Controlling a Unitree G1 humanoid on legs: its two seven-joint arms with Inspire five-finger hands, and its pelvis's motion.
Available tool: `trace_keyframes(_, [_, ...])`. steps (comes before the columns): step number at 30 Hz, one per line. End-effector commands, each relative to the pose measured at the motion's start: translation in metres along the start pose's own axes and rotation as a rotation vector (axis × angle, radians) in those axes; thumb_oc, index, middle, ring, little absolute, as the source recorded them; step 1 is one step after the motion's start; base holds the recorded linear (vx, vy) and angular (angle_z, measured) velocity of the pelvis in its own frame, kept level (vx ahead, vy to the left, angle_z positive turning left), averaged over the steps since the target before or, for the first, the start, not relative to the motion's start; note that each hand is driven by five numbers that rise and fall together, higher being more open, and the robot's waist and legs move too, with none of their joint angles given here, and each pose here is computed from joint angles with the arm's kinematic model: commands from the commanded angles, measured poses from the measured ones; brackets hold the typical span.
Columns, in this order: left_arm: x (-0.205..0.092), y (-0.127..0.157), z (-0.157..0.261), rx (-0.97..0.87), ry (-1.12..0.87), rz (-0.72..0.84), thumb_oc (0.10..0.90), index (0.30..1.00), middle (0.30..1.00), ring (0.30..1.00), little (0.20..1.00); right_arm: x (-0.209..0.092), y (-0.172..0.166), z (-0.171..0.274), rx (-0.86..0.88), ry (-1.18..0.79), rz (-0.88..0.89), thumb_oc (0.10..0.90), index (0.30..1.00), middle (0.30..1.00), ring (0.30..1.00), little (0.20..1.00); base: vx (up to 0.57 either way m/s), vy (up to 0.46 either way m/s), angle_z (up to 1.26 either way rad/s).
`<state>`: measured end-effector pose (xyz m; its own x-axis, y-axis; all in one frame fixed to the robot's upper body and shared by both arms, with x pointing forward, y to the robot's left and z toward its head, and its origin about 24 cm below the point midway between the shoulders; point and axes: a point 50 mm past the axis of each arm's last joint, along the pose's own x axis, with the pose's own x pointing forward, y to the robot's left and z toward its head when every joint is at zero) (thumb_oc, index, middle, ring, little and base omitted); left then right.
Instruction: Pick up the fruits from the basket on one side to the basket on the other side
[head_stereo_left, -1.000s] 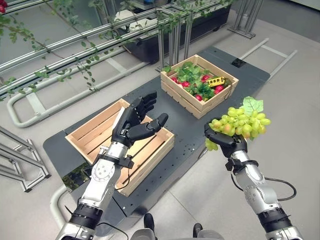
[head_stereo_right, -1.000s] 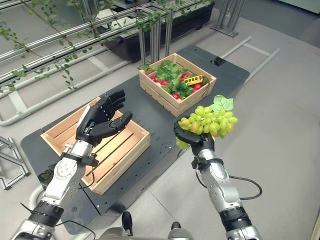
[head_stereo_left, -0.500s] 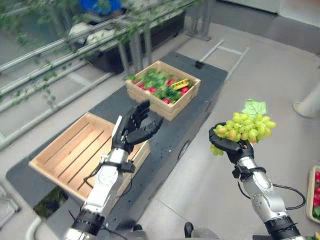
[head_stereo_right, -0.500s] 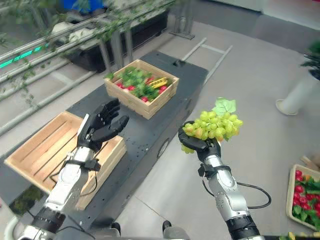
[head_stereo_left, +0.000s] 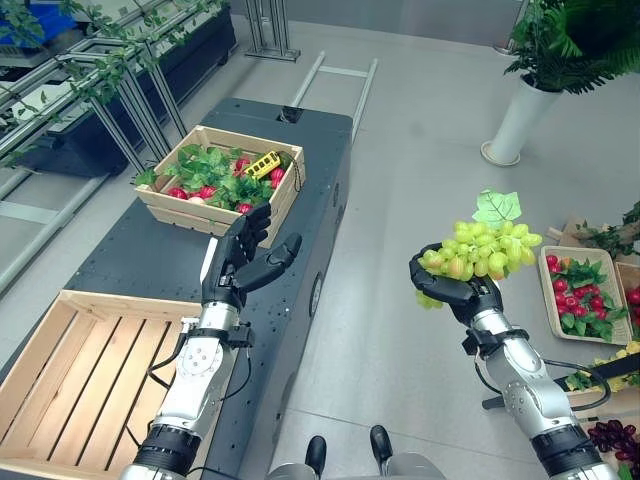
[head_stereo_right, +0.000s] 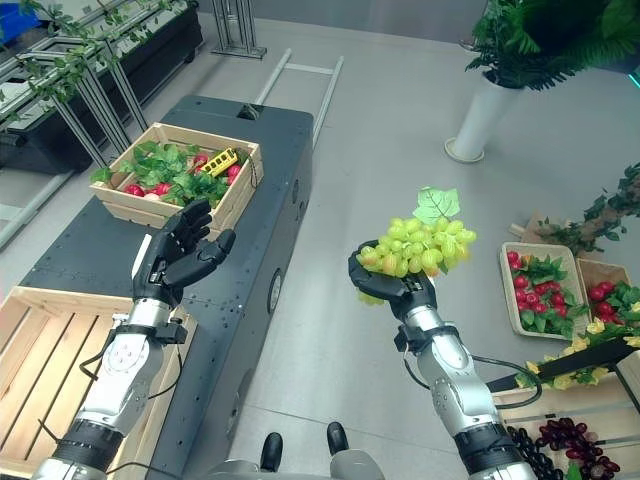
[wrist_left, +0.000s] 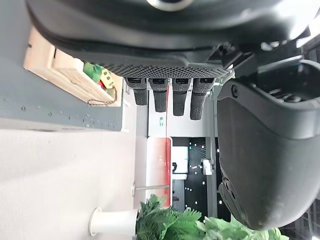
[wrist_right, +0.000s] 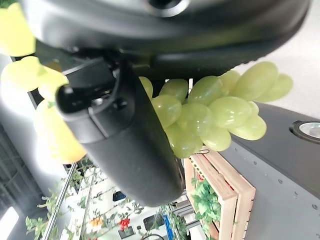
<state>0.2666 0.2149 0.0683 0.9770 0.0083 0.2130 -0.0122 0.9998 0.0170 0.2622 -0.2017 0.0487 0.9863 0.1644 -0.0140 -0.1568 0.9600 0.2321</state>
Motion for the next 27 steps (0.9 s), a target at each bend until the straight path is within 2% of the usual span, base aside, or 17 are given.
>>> trace_keyframes(1, [0.028,0.001,0.053,0.062,-0.276,0.002,0.800,0.900,0.900,0.900,0.900,0.007,0.008,0.073,-0.053,-0.348,0.113,0.400,0.300,0.300,0.300,0.300,-0.13,0.218,-0.58])
trace_keyframes(4, [0.027,0.007,0.031,0.097,-0.131,0.054,0.800,0.900,0.900,0.900,0.900,0.008,0.013,0.073,-0.013,-0.329,0.182,0.400,0.300,0.300,0.300,0.300,-0.15,0.125,-0.58])
trace_keyframes(8, [0.014,0.026,0.014,0.054,-0.026,0.113,0.800,0.900,0.900,0.900,0.900,0.016,0.022,0.075,-0.019,-0.326,0.283,0.400,0.300,0.300,0.300,0.300,-0.19,0.049,-1.44])
trace_keyframes(14, [-0.013,0.028,-0.019,-0.108,0.111,0.192,0.800,0.900,0.900,0.900,0.900,0.017,0.039,0.059,-0.022,-0.285,0.409,0.400,0.300,0.300,0.300,0.300,-0.05,-0.082,-1.12])
trace_keyframes(15, [-0.020,0.027,-0.027,-0.188,0.157,0.216,0.800,0.900,0.900,0.900,0.900,0.015,0.046,0.051,-0.012,-0.261,0.454,0.400,0.300,0.300,0.300,0.300,-0.04,-0.309,-1.13])
trace_keyframes(18, [-0.027,0.024,-0.041,-0.277,0.234,0.295,0.800,0.900,0.900,0.900,0.900,0.017,0.050,0.047,0.042,-0.204,0.495,0.400,0.300,0.300,0.300,0.300,-0.04,-0.240,-1.25])
trace_keyframes(21, [-0.022,0.016,-0.041,-0.357,0.232,0.275,0.800,0.900,0.900,0.900,0.900,0.015,0.049,0.048,0.083,-0.196,0.505,0.400,0.300,0.300,0.300,0.300,0.00,-0.148,-0.66])
trace_keyframes(24, [-0.020,0.002,-0.036,-0.296,0.195,0.193,0.800,0.900,0.900,0.900,0.900,0.003,0.045,0.044,0.125,-0.210,0.495,0.400,0.300,0.300,0.300,0.300,0.01,-0.108,-0.20])
trace_keyframes(27, [-0.011,0.003,-0.025,-0.276,0.144,0.169,0.800,0.900,0.900,0.900,0.900,-0.002,0.042,0.046,0.122,-0.229,0.516,0.400,0.300,0.300,0.300,0.300,-0.01,-0.102,0.01])
